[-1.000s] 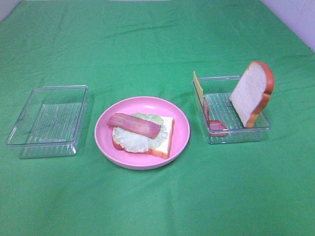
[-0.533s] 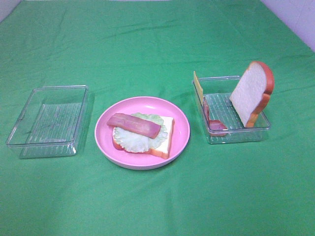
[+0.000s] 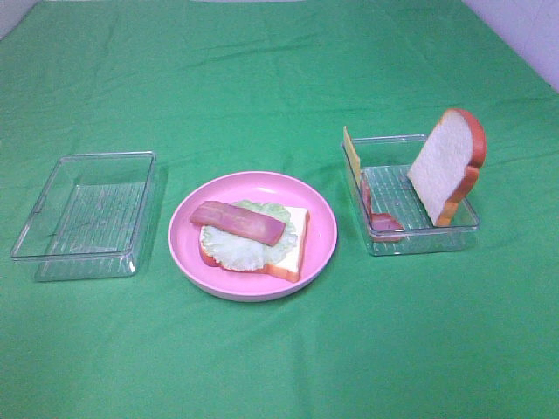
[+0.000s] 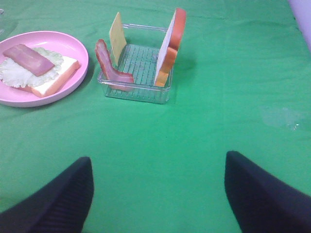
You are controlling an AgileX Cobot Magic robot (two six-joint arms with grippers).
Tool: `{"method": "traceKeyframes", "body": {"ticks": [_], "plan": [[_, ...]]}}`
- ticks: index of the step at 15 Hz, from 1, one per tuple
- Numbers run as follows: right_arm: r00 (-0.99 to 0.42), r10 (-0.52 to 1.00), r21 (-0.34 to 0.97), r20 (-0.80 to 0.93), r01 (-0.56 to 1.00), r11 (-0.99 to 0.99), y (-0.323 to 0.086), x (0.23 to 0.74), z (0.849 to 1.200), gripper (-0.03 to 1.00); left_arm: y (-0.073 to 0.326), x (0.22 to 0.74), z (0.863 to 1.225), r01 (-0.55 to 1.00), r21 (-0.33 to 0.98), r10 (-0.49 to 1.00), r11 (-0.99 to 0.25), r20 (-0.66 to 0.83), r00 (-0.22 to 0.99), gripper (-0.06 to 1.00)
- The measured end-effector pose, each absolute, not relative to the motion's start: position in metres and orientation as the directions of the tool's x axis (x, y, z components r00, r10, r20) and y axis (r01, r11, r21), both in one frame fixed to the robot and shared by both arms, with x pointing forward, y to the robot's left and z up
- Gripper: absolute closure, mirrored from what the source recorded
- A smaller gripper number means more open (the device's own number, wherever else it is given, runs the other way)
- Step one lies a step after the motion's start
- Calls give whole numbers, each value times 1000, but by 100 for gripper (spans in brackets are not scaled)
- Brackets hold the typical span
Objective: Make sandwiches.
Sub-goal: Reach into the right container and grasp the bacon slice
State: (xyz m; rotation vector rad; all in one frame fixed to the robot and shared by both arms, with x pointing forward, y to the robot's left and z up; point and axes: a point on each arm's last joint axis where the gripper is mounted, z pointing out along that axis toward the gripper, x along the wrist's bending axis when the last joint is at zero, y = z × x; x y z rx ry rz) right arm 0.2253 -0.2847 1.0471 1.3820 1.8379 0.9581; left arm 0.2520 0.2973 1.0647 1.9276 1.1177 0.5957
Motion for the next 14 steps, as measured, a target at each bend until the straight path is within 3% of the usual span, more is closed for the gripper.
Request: {"method": "traceKeyframes", "body": {"ticks": [3,9,14], "plan": [[-243,968,846,-64,502,182,-285,225,1047,26,307,236,1054,380,894,862,-240,16,506,23],[-245,968,835,-58,519,181,-285,229,1048,26,307,236,1054,373,896,861,-239,19,508,23],[-256,965,738,61,663,129,-278,281,1056,26,307,236,1054,373,896,861,-239,18,509,23]]}}
